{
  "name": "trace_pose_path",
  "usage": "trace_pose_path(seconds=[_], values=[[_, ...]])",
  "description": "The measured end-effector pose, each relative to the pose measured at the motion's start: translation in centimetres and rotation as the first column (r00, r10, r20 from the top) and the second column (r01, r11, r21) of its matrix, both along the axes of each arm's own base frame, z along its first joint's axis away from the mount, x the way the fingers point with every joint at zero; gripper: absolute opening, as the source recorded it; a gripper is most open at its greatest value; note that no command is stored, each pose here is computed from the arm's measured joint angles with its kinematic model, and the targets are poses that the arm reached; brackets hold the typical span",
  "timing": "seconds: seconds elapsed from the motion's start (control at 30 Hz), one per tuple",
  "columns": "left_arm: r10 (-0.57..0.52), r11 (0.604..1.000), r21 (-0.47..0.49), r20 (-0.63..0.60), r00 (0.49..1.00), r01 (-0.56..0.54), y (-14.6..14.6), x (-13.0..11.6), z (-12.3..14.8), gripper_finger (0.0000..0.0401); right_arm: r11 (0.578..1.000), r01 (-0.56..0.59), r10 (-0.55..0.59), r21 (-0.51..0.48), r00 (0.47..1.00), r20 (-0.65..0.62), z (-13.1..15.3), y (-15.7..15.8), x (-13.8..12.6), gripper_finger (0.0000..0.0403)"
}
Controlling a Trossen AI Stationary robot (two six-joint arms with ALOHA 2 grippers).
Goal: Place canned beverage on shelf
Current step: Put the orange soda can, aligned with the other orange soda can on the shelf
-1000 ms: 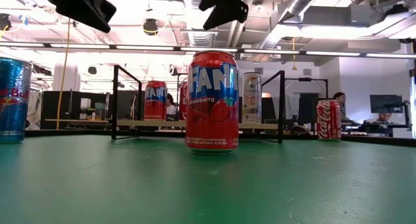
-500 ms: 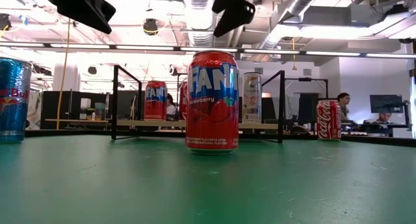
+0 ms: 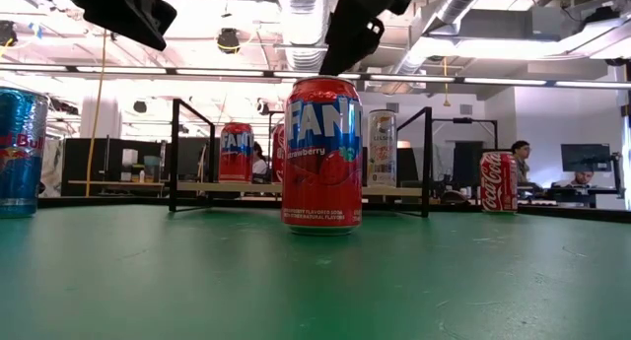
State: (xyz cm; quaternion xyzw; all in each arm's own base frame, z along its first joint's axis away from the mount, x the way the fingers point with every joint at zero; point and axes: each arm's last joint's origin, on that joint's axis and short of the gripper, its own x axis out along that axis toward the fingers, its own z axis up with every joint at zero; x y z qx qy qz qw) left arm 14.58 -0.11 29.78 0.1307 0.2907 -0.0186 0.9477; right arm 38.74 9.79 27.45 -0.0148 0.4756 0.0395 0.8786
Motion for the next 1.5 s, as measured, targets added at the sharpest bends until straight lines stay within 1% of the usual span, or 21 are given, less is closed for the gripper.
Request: trace_pose_path(seconds=[0.13, 0.27, 0.43, 0.53, 0.63, 0.7, 0.8, 0.83, 0.93, 1.03, 1.13, 1.27, 1.5], values=[[-0.036, 0.999, 0.009, -0.008, 0.999, 0.036, -0.1, 0.0, -0.1, 0.0000, 0.998, 0.029, -0.029, -0.052, 1.000, 0.005, -0.5, 0.7, 0.0, 0.0395], [-0.066, 0.998, 0.011, -0.019, 0.998, 0.066, -0.1, -0.1, -0.1, 0.0000, 0.990, 0.093, -0.089, -0.108, 0.995, 0.034, -0.4, 0.9, 0.0, 0.0395], [-0.075, 0.997, 0.019, -0.035, 0.997, 0.076, -0.1, -0.2, -0.3, 0.0000, 0.992, 0.116, -0.114, -0.058, 0.993, 0.024, -0.4, 0.7, 0.0, 0.0395], [-0.075, 0.997, 0.019, -0.035, 0.997, 0.076, -0.1, -0.2, -0.3, 0.0000, 0.992, 0.112, -0.111, -0.060, 0.994, 0.017, -1.4, 1.1, 0.6, 0.0395], [-0.077, 0.997, 0.018, -0.035, 0.996, 0.077, -0.2, -0.2, -0.3, 0.0000, 0.992, 0.106, -0.108, -0.073, 0.994, -0.021, -2.4, 1.2, 0.7, 0.0395], [-0.077, 0.997, 0.018, -0.039, 0.996, 0.078, -0.2, -0.2, -0.3, 0.0000, 0.993, 0.104, -0.104, -0.059, 0.995, 0.001, -2.7, 1.5, 1.3, 0.0395], [-0.077, 0.997, 0.018, -0.043, 0.996, 0.077, -0.2, -0.2, -0.3, 0.0000, 0.991, 0.097, -0.102, -0.087, 0.993, -0.054, -3.9, 1.7, 1.2, 0.0395], [-0.077, 0.997, 0.017, -0.046, 0.996, 0.078, -0.2, -0.3, -0.4, 0.0000, 0.991, 0.100, -0.105, -0.086, 0.993, -0.051, -4.1, 1.6, 1.4, 0.0395], [-0.076, 0.997, 0.017, -0.049, 0.996, 0.077, -0.1, -0.3, -0.4, 0.0000, 0.990, 0.104, -0.111, -0.095, 0.991, -0.072, -4.4, 1.4, 1.4, 0.0395], [-0.076, 0.997, 0.017, -0.050, 0.996, 0.077, -0.2, -0.3, -0.4, 0.0000, 0.990, 0.115, -0.120, -0.088, 0.991, -0.058, -4.1, 1.2, 1.5, 0.0395], [-0.073, 0.997, 0.013, -0.050, 0.996, 0.073, -0.1, -0.3, -0.4, 0.0000, 0.988, 0.121, -0.128, -0.092, 0.989, -0.072, -4.2, 0.9, 1.4, 0.0394], [-0.071, 0.997, 0.011, -0.050, 0.996, 0.071, -0.1, -0.3, -0.4, 0.0000, 0.989, 0.126, -0.131, -0.080, 0.989, -0.071, -4.1, 0.5, 1.5, 0.0378], [-0.067, 0.998, 0.013, -0.050, 0.997, 0.067, -0.1, -0.3, -0.4, 0.0000, 0.991, 0.127, -0.131, -0.049, 0.988, -0.085, -4.1, -0.1, 1.6, 0.0322]])
